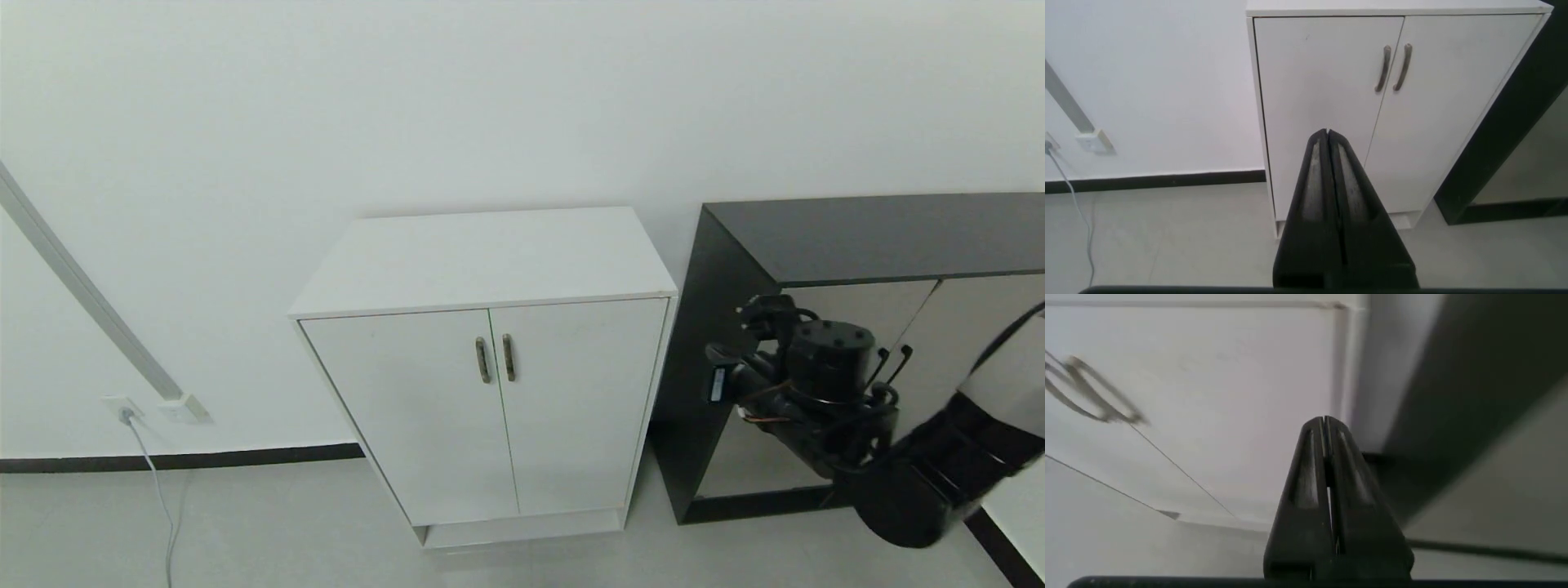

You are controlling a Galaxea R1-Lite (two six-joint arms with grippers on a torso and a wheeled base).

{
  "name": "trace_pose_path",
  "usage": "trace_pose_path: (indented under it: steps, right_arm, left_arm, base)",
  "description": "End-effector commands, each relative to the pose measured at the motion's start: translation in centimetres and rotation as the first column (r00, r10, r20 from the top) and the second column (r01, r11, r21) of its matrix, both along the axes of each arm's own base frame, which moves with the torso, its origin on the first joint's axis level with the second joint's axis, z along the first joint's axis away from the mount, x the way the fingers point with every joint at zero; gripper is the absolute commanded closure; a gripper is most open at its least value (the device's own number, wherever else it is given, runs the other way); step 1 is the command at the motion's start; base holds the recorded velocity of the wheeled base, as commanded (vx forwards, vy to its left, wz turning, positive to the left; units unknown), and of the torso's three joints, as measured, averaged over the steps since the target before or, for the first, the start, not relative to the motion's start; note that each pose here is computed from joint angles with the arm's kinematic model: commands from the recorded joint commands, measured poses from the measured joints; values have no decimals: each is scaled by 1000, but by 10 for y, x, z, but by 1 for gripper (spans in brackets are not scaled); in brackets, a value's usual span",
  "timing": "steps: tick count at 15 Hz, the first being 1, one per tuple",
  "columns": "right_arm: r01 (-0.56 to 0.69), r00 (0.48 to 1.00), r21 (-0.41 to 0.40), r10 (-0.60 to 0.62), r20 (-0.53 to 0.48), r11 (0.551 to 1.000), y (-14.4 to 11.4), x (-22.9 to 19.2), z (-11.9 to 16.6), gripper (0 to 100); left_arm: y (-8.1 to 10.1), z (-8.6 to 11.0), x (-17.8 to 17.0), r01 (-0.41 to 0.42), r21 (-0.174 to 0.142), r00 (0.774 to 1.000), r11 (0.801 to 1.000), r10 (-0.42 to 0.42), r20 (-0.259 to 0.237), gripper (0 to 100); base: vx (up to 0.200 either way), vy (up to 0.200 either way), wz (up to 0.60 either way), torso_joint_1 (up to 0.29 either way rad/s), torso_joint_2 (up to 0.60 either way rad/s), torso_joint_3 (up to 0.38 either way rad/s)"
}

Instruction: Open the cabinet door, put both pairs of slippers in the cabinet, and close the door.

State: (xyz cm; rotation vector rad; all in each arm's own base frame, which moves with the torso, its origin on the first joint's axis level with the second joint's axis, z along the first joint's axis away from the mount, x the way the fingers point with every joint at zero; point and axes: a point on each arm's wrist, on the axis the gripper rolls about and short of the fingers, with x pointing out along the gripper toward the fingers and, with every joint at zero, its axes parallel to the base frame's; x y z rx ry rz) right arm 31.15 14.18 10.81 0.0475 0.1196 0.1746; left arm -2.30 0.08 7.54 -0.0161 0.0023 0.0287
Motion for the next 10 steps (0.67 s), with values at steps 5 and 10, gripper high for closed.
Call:
trace_pose_path:
  steps: [5,10]
  right_arm:
    - [288,957,-3,-288,21,958,-111,-102,7,100]
    - [316,944,31,-318,90,948,-128,-156,25,100]
  left_arm:
    - [0,0,0,0,-1,1000,1000,0,-2,100]
    - [0,0,0,0,-1,1000,1000,0,0,100]
  base:
    - [0,0,0,0,0,0]
    - [0,0,0,0,0,0]
